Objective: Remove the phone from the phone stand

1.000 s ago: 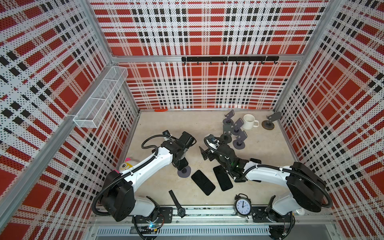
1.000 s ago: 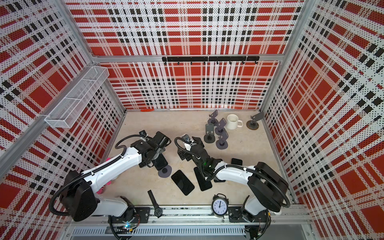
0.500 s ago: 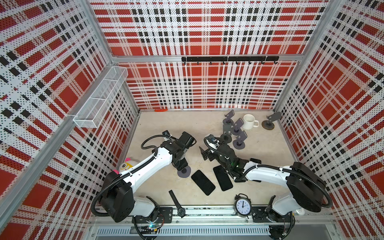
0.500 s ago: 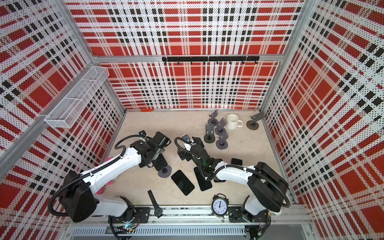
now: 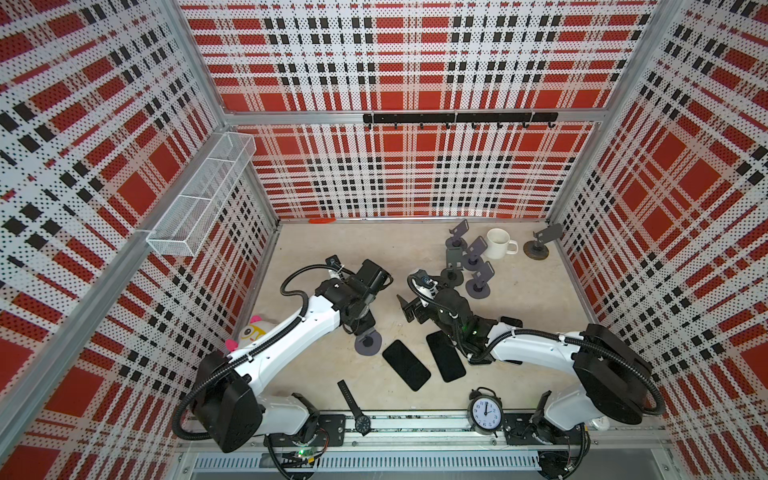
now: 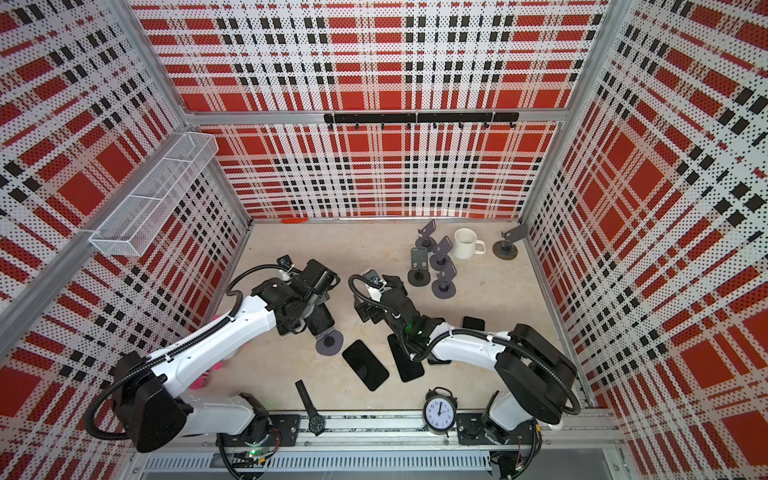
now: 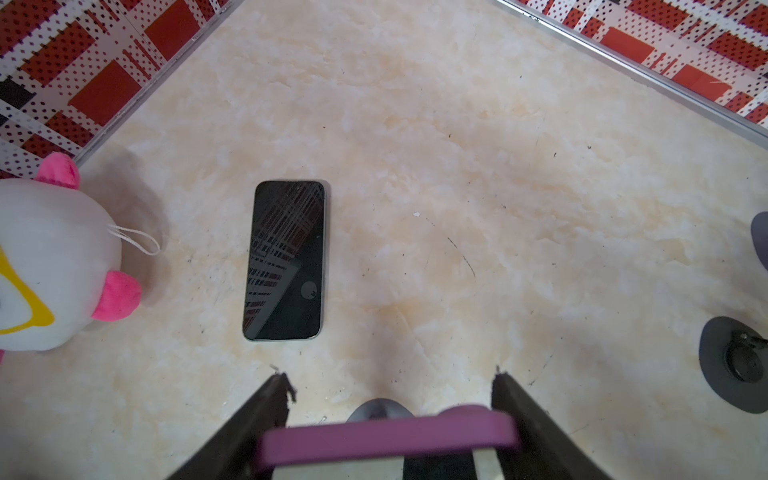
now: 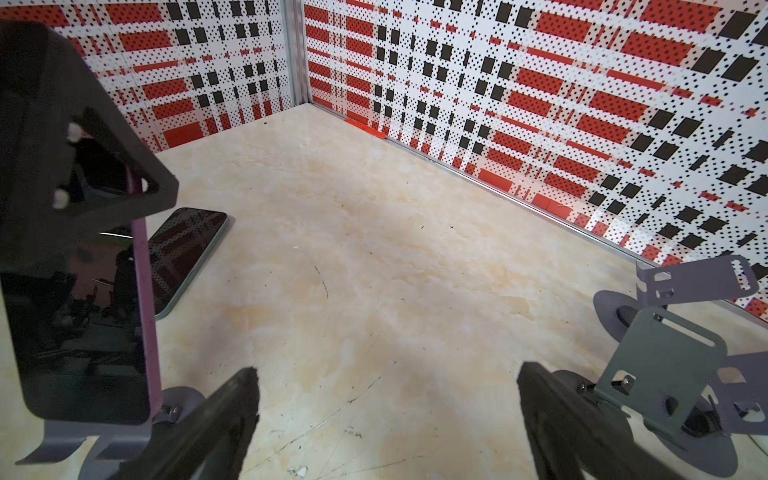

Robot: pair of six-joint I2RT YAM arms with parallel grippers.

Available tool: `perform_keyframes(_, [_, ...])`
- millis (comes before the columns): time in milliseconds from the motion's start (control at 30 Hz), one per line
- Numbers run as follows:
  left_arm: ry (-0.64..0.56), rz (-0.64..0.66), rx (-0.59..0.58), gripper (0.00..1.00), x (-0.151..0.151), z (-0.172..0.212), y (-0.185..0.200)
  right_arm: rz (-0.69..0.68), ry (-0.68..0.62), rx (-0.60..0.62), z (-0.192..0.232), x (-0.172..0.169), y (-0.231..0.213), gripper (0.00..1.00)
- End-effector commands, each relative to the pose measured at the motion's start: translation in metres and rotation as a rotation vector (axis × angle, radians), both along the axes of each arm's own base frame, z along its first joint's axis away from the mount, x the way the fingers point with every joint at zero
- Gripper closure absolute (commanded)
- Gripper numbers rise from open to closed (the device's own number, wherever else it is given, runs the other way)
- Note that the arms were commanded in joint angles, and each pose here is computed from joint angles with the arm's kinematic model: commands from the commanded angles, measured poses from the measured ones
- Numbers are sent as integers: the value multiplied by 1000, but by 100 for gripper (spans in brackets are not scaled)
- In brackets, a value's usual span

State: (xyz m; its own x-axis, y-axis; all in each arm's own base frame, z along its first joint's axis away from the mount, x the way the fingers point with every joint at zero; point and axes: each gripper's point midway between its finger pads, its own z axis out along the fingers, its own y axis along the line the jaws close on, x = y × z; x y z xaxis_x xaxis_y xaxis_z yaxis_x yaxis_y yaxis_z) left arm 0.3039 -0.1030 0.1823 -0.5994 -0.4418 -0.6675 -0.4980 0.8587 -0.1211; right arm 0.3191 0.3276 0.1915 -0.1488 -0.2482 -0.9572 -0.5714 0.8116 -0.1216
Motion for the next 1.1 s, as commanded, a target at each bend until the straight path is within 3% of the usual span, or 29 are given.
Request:
perform_keyframes(0, [-54,-29,-24,35,6,26,-6,-5,-22,34,17,2,0,0])
perform_keyframes(233, [-77,-73,-7,39,11,41,-15,34,-19,51,18,-3,4,0])
perform_keyframes(267, [-76,-76,-7,40,12,41,-15,99,-21,67,21,-10,12,0])
perform_keyframes(333, [-68,-83,-6,40,12,39,-17,394,-28,108,27,-47,46,0])
perform_keyframes(433, [-56,-97,-10,41,12,35,-19,605,4,201,29,-78,65,0])
perform_keyframes(467, [-54,-105,-17,42,12,34,-21,620,10,204,26,-79,66,0])
perform_keyframes(600, [-52,-109,-32,42,10,28,-23,635,45,227,20,-73,69,0])
perform_keyframes(733, [-53,-102,-36,42,9,24,-22,556,90,361,20,-65,77,0])
perform_keyframes(833, [-55,-96,-39,42,10,25,-21,490,57,392,8,-70,85,0])
perform_keyframes(1067, [-49,-72,-39,42,6,15,-15,412,-3,310,-21,-80,115,0])
